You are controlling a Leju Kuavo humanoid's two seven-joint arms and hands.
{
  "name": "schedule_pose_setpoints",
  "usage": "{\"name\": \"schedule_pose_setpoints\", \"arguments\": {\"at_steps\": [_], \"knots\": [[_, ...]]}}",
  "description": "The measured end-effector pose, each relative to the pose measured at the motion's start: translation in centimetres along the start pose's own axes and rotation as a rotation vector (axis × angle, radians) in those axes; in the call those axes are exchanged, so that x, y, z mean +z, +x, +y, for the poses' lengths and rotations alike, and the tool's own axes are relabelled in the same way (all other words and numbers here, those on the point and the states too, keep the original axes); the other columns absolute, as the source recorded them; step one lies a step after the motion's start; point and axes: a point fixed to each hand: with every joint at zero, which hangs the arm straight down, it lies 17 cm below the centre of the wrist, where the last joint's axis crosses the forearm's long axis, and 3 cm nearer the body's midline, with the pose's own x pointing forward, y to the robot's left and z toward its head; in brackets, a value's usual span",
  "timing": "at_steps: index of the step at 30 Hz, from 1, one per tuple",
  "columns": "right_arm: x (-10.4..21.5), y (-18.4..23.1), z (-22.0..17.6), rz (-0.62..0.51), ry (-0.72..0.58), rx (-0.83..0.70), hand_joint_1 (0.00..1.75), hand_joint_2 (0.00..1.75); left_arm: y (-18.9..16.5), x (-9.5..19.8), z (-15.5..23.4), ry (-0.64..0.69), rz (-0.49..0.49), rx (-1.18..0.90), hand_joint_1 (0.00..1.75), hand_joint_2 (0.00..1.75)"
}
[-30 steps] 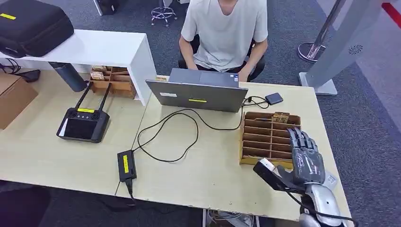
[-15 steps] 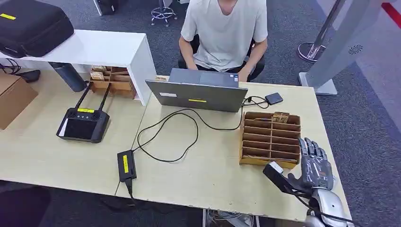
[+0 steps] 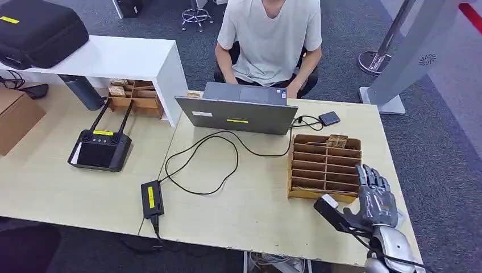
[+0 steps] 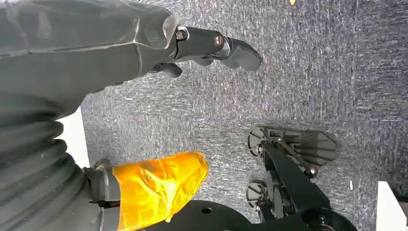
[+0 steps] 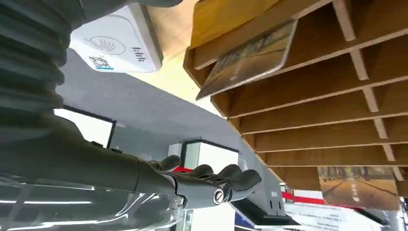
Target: Pass the card to the sensor for recognition and then transmit it.
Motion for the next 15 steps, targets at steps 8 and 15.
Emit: {"name": "schedule_pose_setpoints", "arguments": {"at_steps": [8,15], "knots": [[-0.3,1.2,-0.2,-0.015,-0.005,-0.03,0.0,1.75,0.0,0.0,0.0,-0.001,0.0,-0.003,0.0,1.75],[-0.2,2.1,0.0,-0.027,0.002,-0.047,0.0,1.75,0.0,0.0,0.0,-0.003,0.0,-0.007,0.0,1.75]]}}
